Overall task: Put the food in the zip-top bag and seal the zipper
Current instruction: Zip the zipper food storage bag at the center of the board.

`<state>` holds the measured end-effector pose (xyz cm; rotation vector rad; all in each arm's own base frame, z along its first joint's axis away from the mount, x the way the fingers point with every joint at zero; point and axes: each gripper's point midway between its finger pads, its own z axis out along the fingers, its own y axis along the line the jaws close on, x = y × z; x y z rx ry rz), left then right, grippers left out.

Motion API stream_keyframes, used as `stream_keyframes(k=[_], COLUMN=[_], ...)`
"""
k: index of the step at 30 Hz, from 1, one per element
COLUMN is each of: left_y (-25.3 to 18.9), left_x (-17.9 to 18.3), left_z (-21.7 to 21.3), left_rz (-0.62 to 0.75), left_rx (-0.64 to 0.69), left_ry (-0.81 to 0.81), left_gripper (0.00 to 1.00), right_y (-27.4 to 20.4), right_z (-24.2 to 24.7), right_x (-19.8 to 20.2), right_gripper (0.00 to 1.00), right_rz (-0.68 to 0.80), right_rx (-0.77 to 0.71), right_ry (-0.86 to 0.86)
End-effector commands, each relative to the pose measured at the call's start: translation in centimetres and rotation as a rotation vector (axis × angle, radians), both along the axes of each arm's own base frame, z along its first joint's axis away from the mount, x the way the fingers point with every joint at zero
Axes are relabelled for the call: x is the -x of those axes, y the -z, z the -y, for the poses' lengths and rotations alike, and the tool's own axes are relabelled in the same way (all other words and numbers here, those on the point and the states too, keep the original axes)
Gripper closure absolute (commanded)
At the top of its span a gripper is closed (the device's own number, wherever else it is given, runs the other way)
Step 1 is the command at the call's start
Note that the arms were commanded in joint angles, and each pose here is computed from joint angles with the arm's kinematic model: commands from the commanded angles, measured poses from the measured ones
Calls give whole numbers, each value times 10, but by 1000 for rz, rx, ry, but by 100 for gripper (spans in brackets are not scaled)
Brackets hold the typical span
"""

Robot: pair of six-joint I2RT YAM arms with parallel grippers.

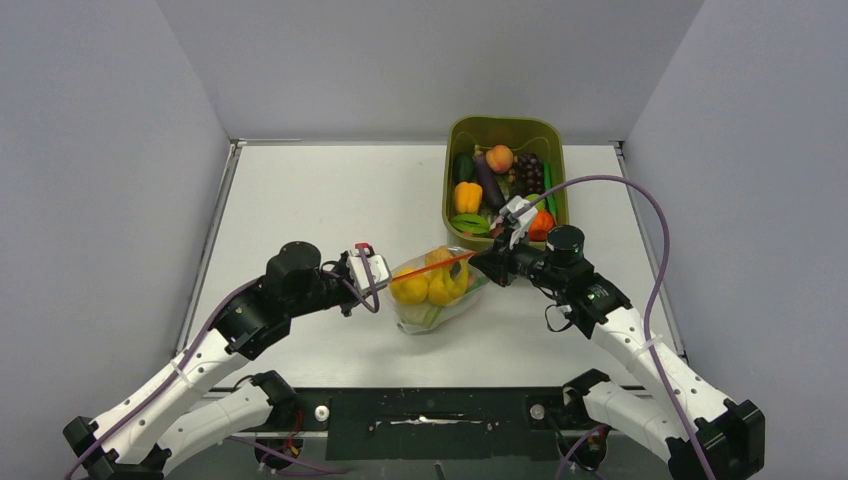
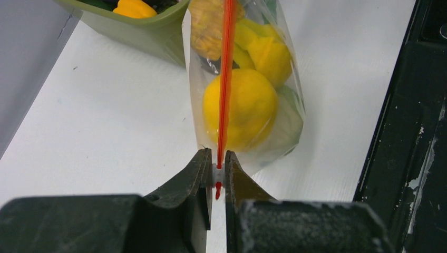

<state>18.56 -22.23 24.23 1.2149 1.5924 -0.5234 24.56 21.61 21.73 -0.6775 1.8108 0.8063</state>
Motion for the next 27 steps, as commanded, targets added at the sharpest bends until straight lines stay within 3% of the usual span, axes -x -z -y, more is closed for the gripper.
stream_keyframes(k=[1,10,18,20,27], left_y=[-19,-21,-20,-20,-40], left_x=[7,15,37,41,40], left_z=[-21,-41,-43,-45,-45], left_rz=[36,39,7,0,-1], left_rx=[-14,-50,-40,-35,41], left_ry=[-39,-80,-7,-1,-49], left_gripper=[100,100,100,100,100], right_y=[-16,-8,-21,-20,-59], right_z=[17,14,-4,-5,-2], right_x=[-15,-9,27,34,36], right_gripper=[100,100,99,94,58], right_rz=[57,31,94,80,133], right_rx=[-23,-46,-35,-26,-83], right_ry=[97,61,-189,-223,-183])
